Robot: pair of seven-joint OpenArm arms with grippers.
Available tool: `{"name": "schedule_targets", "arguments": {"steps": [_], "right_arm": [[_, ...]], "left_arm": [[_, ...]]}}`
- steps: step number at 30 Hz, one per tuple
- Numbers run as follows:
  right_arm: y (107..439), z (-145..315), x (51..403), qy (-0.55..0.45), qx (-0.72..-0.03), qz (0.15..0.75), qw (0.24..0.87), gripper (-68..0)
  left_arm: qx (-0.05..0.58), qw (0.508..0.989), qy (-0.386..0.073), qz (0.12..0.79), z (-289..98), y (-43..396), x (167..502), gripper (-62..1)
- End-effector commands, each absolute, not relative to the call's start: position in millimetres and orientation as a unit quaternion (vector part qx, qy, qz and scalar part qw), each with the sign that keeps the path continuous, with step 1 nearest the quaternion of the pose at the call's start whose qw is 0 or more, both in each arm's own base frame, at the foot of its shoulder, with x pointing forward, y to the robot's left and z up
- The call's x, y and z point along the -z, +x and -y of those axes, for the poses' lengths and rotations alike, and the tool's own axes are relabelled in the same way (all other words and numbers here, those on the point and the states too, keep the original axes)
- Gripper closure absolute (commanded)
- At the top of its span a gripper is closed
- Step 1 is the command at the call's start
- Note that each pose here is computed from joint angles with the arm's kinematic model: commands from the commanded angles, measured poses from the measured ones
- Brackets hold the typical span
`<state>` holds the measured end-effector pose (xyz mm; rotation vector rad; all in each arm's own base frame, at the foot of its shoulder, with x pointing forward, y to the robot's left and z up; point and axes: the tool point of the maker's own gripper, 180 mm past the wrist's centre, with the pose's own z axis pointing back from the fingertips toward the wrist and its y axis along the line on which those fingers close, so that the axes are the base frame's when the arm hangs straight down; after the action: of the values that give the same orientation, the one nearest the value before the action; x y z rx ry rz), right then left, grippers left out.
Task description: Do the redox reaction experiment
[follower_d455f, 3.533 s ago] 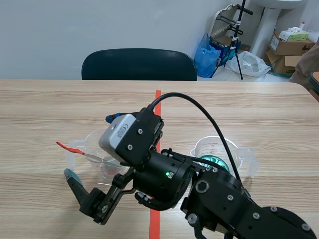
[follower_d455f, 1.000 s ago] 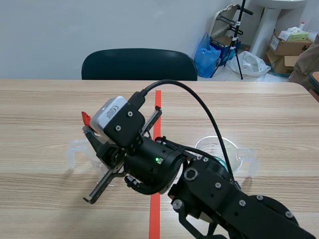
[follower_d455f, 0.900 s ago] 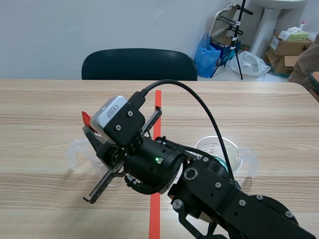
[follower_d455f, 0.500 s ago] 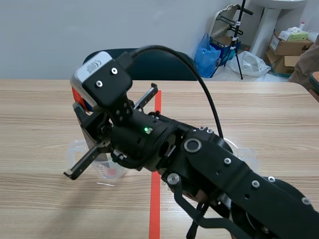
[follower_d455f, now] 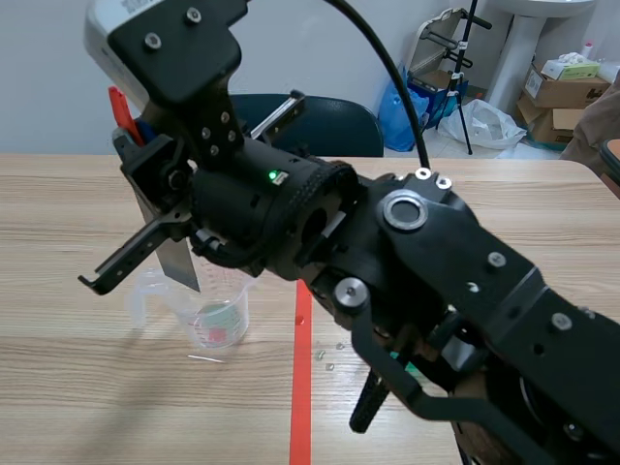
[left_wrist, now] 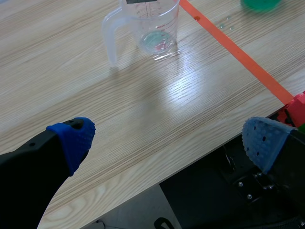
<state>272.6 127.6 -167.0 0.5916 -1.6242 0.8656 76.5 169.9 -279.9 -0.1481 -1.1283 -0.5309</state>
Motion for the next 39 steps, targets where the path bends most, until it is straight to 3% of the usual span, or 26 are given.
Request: {"name": "schedule_targets", "arguments": {"steps": [1, 10, 39], "right_arm": [[276, -124, 147, 0.25, -0.358, 0.71, 0.553, -1.3], [280, -118, 133, 0.252, -0.344, 0.707, 0.564, -1.3], [283, -118, 135, 0.248, -0.347, 0.699, 0.574, -1.3]], "left_arm": [[0.244, 0.803, -0.072, 0.54, -167, 80, 274, -62.3], [0.244, 0.803, -0.072, 0.539, -167, 80, 274, -62.3], [0.244, 0.803, -0.072, 0.539, -167, 80, 274, -62.3]]}}
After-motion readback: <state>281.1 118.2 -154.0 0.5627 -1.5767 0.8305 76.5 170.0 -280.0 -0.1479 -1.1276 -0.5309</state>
